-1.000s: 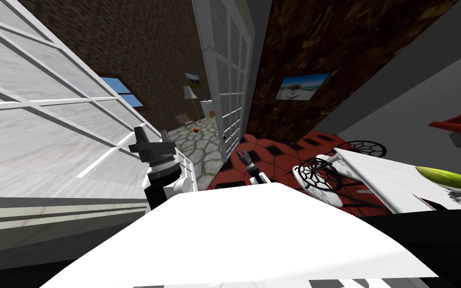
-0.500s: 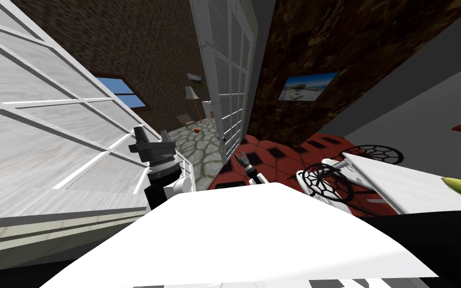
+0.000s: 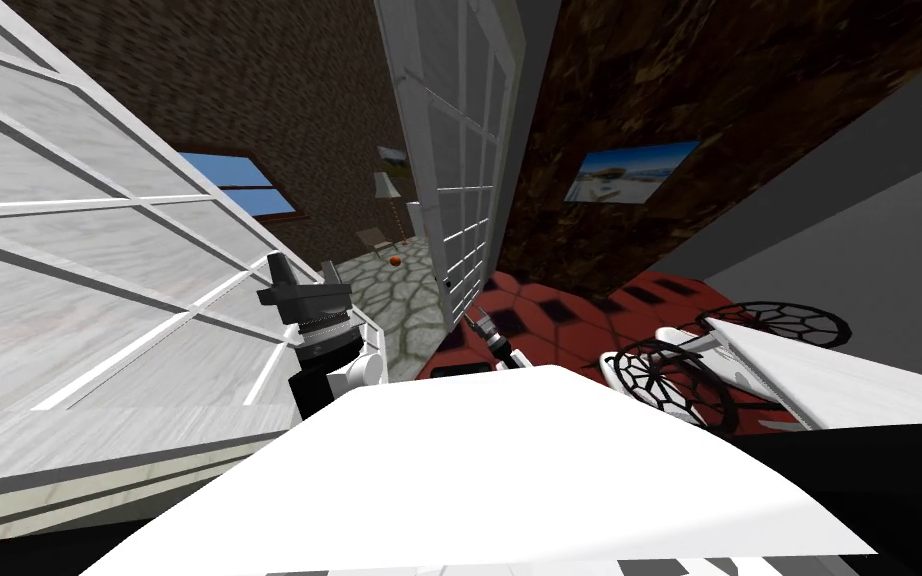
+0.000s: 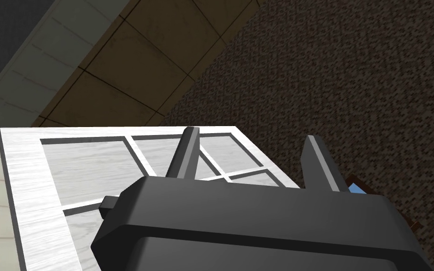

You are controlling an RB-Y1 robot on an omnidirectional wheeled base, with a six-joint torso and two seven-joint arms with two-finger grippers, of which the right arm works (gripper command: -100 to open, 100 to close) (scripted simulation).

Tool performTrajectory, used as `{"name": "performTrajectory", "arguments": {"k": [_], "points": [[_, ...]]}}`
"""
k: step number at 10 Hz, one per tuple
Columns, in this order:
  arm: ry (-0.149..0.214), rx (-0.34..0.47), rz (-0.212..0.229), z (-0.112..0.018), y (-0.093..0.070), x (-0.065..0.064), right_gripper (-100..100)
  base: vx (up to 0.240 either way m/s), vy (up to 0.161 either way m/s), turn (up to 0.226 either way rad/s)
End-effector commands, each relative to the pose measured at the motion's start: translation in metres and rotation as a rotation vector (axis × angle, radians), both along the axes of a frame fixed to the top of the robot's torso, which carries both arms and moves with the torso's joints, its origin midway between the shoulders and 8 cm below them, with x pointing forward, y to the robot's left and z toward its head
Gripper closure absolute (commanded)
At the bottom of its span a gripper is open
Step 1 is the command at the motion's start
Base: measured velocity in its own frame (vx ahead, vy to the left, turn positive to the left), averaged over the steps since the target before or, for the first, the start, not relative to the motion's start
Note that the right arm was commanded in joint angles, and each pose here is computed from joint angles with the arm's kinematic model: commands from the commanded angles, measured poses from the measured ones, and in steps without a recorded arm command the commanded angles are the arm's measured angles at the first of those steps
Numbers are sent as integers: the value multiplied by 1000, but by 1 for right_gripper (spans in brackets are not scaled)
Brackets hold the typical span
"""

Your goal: Push the door open

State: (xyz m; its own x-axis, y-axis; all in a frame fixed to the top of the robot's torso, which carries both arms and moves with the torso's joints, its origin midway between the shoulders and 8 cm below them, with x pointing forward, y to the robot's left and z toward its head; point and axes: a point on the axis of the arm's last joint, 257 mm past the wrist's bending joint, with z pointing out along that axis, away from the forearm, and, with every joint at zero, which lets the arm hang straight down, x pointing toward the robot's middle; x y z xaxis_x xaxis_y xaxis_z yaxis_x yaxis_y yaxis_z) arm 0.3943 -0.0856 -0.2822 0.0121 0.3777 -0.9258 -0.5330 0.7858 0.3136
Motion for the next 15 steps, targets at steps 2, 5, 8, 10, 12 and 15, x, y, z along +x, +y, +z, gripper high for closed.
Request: {"name": "performTrajectory", "arguments": {"k": [2, 5, 8, 10, 12, 15], "points": [[3, -56, 18, -17, 10, -4, -100, 122, -62, 59], [5, -126, 45, -38, 25, -12, -100, 149, -58, 61], [5, -176, 68, -53, 37, -19, -100, 131, -59, 54], [3, -212, 86, -64, 45, -25, -100, 111, -56, 49], [0, -251, 108, -76, 56, -32, -100, 167, -68, 62], [-5, -296, 136, -89, 69, -41, -100, 151, -98, 54]]}}
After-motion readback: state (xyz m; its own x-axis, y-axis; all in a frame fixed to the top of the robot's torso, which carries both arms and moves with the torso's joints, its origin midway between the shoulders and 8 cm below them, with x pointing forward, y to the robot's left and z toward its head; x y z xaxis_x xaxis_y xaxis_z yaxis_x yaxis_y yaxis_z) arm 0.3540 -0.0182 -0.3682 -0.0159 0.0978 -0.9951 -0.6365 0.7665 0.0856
